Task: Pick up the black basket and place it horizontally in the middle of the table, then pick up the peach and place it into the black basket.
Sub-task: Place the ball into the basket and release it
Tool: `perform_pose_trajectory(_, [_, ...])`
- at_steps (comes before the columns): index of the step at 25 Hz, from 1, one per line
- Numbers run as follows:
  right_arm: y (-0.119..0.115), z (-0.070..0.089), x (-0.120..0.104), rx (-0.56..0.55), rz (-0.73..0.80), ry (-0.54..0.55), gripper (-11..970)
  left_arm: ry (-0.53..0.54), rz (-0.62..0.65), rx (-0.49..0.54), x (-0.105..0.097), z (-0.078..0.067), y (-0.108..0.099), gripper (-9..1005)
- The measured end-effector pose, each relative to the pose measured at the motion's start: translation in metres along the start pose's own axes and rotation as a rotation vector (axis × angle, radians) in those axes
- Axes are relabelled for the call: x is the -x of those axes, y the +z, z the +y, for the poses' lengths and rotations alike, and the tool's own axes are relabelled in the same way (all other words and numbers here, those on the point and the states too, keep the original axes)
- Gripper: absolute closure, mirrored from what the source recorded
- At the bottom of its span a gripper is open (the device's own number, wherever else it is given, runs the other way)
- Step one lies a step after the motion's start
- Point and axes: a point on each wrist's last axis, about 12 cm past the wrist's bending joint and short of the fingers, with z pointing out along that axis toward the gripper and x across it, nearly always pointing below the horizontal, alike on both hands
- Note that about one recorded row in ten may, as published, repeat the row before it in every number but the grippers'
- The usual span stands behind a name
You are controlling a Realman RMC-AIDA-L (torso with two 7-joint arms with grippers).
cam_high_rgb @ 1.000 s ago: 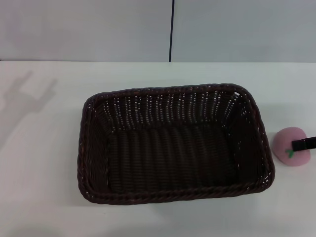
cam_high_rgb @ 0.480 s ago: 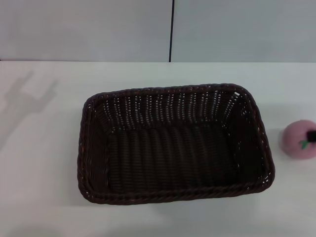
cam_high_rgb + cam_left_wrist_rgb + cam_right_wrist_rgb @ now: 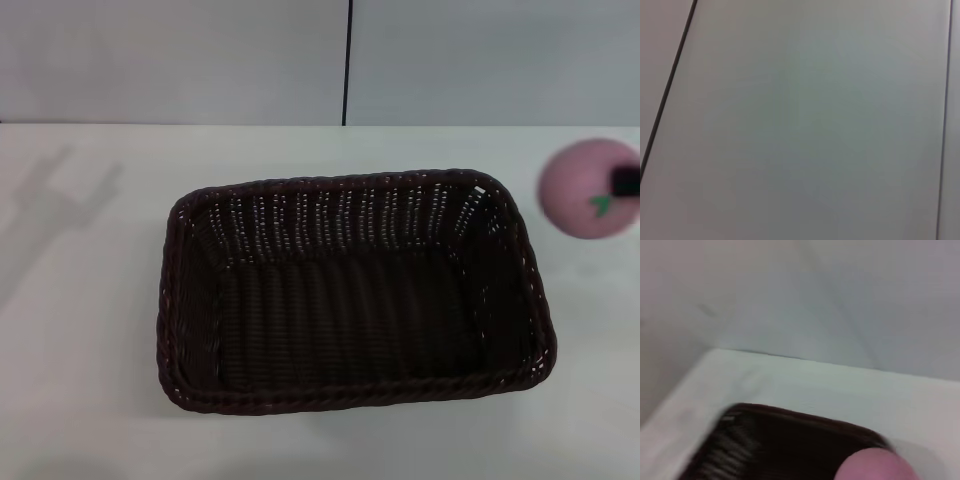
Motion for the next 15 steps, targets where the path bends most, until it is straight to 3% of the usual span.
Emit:
perform_pose_trajectory(3, [0.022, 0.017, 0.016, 0.121, 0.01, -0.083, 886, -0.005, -0.003, -0.007, -0.001, -0.001, -0.001, 210])
perform_pose_trajectory(6, [0.05, 0.024, 0.026, 0.202, 0.036, -0.122, 906, -0.008, -0.005, -0.01, -0.001, -0.003, -0.002, 210])
perform_pose_trajectory(12, [0.105, 0.018, 0.03, 0.364, 0.076, -0.124, 931, -0.035, 0.001, -0.007, -0.007, -0.005, -0.008, 211])
perform_pose_trajectory(15, [0.119, 0.017, 0.028, 0.4, 0.085, -0.121, 801, -0.039, 0.001, -0.007, -0.008, -0.005, -0.01, 211])
